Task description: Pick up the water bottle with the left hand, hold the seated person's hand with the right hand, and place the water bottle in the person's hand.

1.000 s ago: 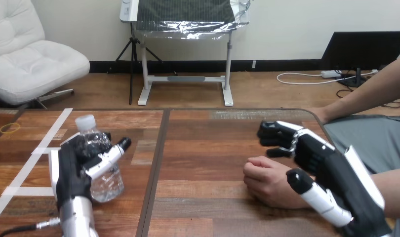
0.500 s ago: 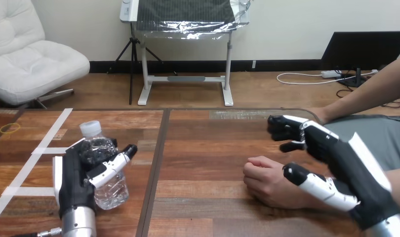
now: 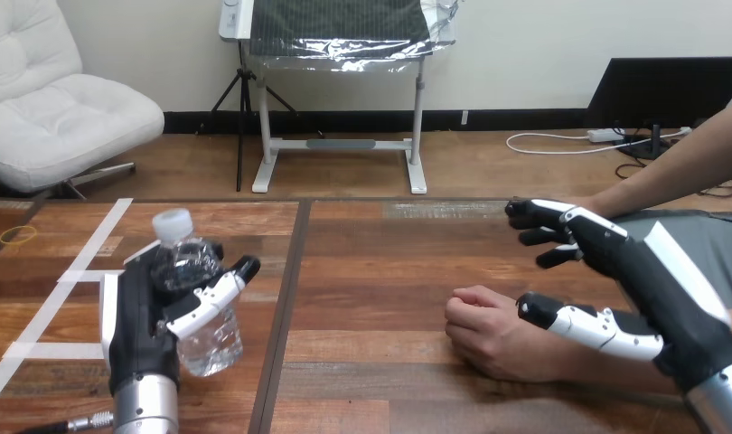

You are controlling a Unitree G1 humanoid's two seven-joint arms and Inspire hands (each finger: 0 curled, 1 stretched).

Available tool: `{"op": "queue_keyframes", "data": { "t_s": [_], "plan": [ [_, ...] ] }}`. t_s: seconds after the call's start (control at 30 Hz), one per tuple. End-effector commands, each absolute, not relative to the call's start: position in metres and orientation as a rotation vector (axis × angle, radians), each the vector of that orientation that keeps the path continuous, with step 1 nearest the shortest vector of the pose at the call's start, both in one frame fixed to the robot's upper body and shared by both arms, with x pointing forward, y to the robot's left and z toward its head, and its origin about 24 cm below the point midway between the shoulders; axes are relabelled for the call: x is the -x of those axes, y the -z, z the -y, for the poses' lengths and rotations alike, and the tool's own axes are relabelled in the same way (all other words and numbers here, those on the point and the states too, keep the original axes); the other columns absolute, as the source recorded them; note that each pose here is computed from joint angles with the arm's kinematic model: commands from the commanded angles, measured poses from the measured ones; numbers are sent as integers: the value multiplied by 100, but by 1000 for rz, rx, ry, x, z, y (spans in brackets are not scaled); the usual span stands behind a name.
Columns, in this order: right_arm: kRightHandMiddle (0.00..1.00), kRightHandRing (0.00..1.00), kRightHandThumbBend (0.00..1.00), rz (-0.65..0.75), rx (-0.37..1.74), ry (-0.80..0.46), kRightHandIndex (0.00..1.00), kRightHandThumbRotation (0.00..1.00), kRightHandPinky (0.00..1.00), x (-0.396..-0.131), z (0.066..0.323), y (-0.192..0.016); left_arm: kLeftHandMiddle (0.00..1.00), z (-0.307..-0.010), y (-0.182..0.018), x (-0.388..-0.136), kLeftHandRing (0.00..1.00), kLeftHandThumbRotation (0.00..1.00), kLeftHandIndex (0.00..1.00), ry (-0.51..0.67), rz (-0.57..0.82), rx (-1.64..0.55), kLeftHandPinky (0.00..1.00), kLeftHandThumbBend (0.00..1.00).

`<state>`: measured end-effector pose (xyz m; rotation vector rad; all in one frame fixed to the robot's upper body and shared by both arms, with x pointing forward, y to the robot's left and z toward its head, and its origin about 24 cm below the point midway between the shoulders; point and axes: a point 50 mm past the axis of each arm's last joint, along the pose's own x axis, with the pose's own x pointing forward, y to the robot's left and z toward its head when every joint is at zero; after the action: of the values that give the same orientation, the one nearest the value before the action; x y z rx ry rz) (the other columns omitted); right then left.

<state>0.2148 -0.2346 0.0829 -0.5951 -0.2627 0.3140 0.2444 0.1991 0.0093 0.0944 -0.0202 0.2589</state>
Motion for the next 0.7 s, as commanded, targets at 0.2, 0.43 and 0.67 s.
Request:
{"op": "queue_keyframes", "data": {
  "t_s": [0.2,0.43,0.67],
  "plan": [
    [87,83,95,383,831,-231,85,67,68,-253,258,-146,36,-170,-133,-257,30,0,39,-101,648,-107,24,59],
    [89,86,94,329,900,-260,87,64,69,-259,264,-150,36,-168,-141,-256,30,0,39,-74,685,-84,24,58],
    [91,89,95,287,959,-290,89,58,71,-263,269,-152,35,-165,-152,-252,30,0,39,-48,737,-81,24,59]
  ]
}}
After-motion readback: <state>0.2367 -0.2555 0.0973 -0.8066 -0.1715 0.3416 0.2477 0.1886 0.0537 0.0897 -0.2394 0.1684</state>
